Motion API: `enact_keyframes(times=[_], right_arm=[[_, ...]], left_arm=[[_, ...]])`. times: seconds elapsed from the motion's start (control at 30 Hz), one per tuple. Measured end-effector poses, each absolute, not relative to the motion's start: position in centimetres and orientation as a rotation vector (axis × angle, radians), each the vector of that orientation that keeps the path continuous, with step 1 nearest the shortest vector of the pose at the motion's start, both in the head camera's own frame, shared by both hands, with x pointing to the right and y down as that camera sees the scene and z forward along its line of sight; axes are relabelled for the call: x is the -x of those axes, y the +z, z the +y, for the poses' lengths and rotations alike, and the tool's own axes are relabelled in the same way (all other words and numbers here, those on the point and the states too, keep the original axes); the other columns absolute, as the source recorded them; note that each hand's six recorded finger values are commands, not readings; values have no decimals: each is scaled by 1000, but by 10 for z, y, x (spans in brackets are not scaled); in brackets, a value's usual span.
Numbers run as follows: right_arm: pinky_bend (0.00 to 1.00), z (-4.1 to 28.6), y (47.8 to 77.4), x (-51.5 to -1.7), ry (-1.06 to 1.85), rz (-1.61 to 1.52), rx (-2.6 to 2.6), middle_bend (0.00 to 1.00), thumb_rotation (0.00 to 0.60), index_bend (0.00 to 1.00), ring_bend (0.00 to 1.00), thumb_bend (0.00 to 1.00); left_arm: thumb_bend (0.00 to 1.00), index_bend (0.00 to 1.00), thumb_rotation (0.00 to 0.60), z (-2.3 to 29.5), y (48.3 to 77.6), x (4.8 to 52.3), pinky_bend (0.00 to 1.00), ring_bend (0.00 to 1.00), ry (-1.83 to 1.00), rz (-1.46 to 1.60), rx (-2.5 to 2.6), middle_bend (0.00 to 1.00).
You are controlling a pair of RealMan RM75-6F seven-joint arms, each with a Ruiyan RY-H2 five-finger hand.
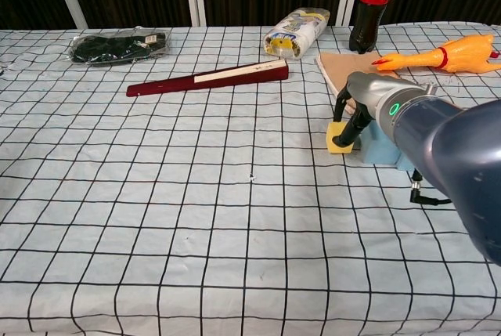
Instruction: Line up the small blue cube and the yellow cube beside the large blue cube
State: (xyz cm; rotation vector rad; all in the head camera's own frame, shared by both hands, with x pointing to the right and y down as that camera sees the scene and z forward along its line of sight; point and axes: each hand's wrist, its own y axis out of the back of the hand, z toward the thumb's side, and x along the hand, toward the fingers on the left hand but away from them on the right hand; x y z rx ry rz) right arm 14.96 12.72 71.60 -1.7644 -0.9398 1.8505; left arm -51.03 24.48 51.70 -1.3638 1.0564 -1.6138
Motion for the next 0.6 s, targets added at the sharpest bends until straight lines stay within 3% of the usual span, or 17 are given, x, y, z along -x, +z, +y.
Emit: enact_keyframes(times=[0.6], right_arm=[[92,130,721,-155,1858,-940,1764,16,600,493,1,359]], left_arm=[[11,214,600,245,517,511,0,0,-1617,1054,1359,52]])
